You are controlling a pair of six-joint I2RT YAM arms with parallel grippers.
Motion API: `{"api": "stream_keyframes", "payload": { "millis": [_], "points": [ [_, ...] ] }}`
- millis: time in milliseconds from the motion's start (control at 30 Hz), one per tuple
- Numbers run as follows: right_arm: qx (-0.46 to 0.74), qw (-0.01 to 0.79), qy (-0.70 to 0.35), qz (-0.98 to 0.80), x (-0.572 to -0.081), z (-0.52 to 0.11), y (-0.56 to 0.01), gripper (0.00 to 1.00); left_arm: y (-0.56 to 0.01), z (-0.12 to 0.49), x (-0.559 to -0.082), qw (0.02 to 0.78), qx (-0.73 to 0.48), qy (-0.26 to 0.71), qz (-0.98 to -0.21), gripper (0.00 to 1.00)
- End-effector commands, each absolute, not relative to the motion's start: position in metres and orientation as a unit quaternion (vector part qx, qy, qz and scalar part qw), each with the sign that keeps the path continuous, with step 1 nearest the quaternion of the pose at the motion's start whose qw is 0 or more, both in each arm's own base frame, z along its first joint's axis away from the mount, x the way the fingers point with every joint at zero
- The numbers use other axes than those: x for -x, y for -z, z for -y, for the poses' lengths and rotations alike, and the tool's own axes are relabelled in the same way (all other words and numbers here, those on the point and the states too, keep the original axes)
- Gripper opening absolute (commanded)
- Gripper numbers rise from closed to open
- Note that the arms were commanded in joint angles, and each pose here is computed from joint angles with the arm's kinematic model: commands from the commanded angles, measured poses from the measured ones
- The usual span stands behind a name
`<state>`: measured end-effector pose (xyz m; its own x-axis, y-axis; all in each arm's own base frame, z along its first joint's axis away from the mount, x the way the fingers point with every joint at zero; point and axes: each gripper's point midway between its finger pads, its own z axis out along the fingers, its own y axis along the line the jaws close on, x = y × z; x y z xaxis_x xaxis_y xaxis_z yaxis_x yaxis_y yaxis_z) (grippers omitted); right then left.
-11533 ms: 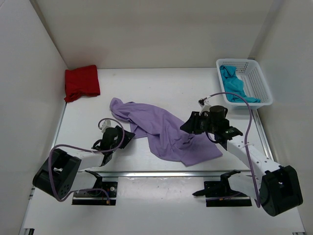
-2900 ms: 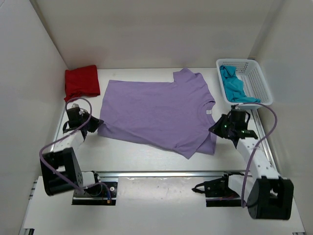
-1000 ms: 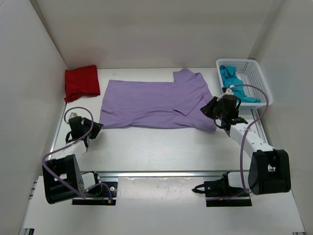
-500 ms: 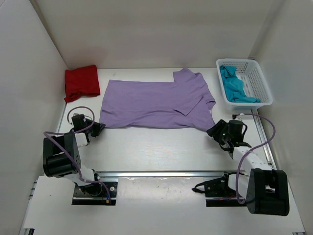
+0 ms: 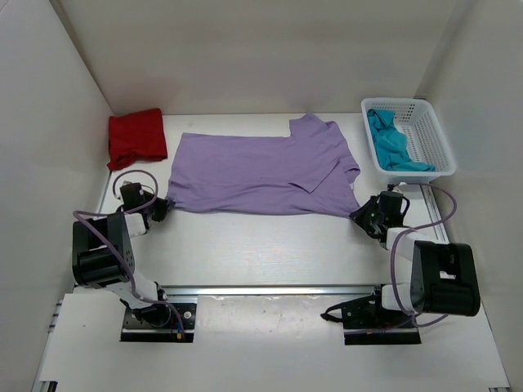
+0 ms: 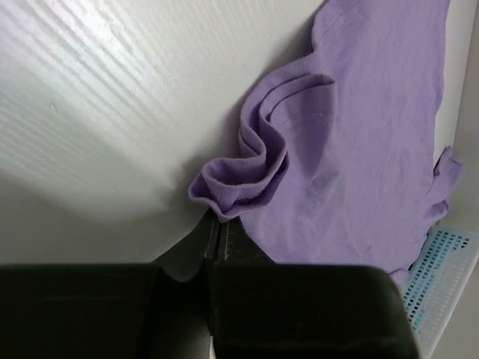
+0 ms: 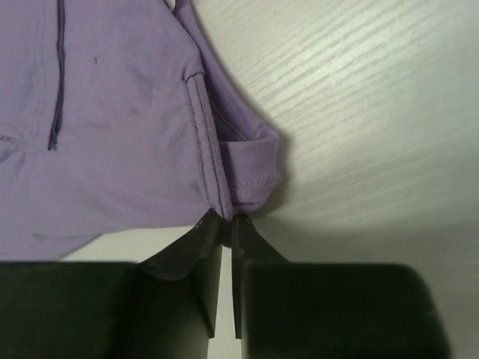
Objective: Fold and stack the t-shirts
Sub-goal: Fold the flattened tshirt in 1/3 of the way
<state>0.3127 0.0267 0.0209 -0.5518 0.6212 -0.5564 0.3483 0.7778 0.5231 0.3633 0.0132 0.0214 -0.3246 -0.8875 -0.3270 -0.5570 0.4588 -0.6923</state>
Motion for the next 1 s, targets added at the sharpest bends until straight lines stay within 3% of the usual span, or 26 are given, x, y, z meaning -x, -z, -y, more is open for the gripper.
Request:
{"api": "stream_keyframes", "payload": {
  "millis": [0,333,600,767,800,833,867,900,933,967],
  "points": [
    [-0.283,0.401,-0.165,-0.856,-0.330,-0.015,-0.034,0.02,-0.036,-0.023,-0.377,0.370,0.453,0.227,-0.778,0.00],
    [-0.315,0.376,-0.156,-0.857,-0.291,-0.010,-0.035,0.00,-0.041,-0.040,-0.356,0.361,0.438,0.178,-0.804,0.00],
    [-0.349,0.356,-0.183,-0.848,-0.245,-0.014,-0.038,0.00,-0.020,-0.044,-0.276,0.303,0.462,0.138,-0.822,0.00],
    [-0.337,0.380,-0.113,-0.854,-0.223,0.002,-0.058,0.00,-0.010,-0.034,-0.227,0.283,0.459,0.118,-0.834,0.00],
    [-0.329,0.388,-0.122,-0.852,-0.225,-0.002,-0.063,0.00,-0.016,-0.033,-0.228,0.294,0.453,0.122,-0.833,0.04],
    [-0.326,0.388,-0.139,-0.851,-0.227,-0.008,-0.068,0.02,-0.021,-0.032,-0.229,0.306,0.444,0.122,-0.833,0.15],
    [-0.325,0.389,-0.138,-0.851,-0.227,-0.007,-0.069,0.13,-0.021,-0.030,-0.229,0.306,0.441,0.123,-0.835,0.21],
    [-0.326,0.392,-0.128,-0.851,-0.227,-0.003,-0.068,0.21,-0.027,-0.028,-0.232,0.315,0.431,0.128,-0.836,0.35],
    [-0.326,0.392,-0.131,-0.850,-0.229,-0.003,-0.067,0.37,-0.033,-0.027,-0.236,0.323,0.427,0.134,-0.834,0.61],
    [-0.319,0.396,-0.132,-0.851,-0.230,-0.004,-0.070,0.47,-0.037,-0.027,-0.239,0.331,0.420,0.134,-0.834,0.79]
  ]
}}
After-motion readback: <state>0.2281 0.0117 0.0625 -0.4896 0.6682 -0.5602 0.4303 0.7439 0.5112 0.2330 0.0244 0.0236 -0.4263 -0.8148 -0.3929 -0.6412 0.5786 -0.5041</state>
